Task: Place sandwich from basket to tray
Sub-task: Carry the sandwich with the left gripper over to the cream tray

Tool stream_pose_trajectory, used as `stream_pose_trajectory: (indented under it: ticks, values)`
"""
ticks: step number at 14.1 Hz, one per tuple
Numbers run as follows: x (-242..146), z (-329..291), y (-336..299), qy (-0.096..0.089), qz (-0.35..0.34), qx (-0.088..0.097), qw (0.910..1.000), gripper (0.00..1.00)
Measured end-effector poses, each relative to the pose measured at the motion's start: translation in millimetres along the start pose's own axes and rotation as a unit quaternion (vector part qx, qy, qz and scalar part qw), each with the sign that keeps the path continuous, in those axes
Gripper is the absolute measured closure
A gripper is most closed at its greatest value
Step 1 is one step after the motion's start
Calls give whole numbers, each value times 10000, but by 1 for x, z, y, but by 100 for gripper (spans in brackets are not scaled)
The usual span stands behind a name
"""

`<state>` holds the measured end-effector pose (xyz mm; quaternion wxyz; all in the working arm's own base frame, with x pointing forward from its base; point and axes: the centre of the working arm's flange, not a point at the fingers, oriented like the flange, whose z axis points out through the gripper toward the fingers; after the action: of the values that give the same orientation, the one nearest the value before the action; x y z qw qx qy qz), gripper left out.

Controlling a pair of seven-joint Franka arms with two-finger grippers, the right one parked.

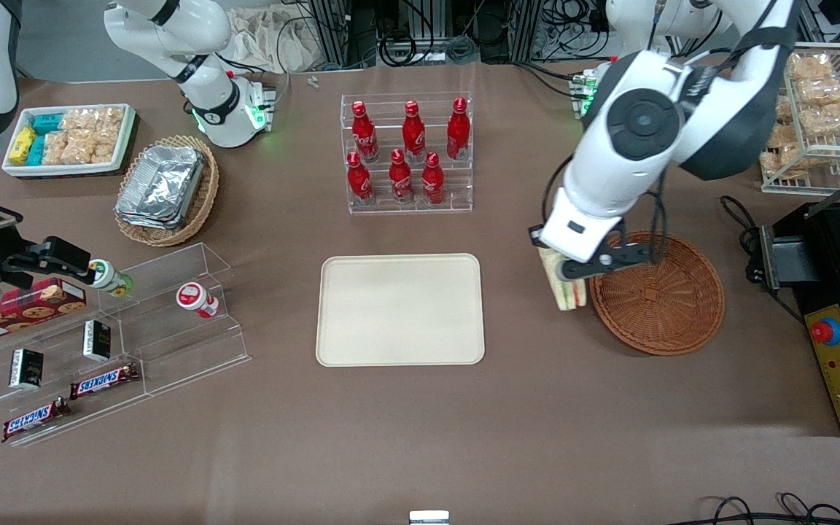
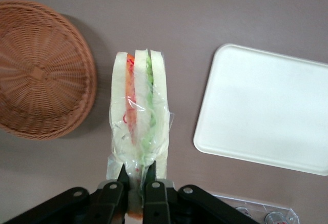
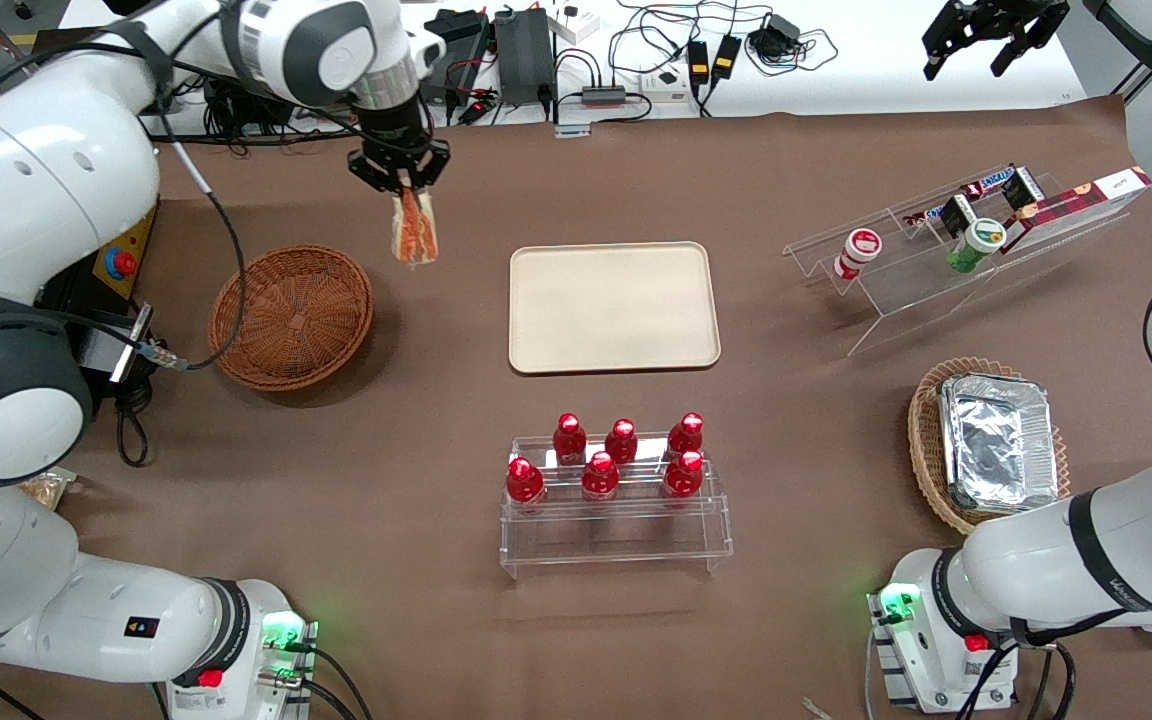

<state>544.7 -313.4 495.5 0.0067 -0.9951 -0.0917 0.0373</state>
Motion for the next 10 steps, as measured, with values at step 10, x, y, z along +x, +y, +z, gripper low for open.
stream_pose_trajectory:
  ticks: [10]
  values:
    - [-25, 157, 136, -55, 848, -530, 9950, 87]
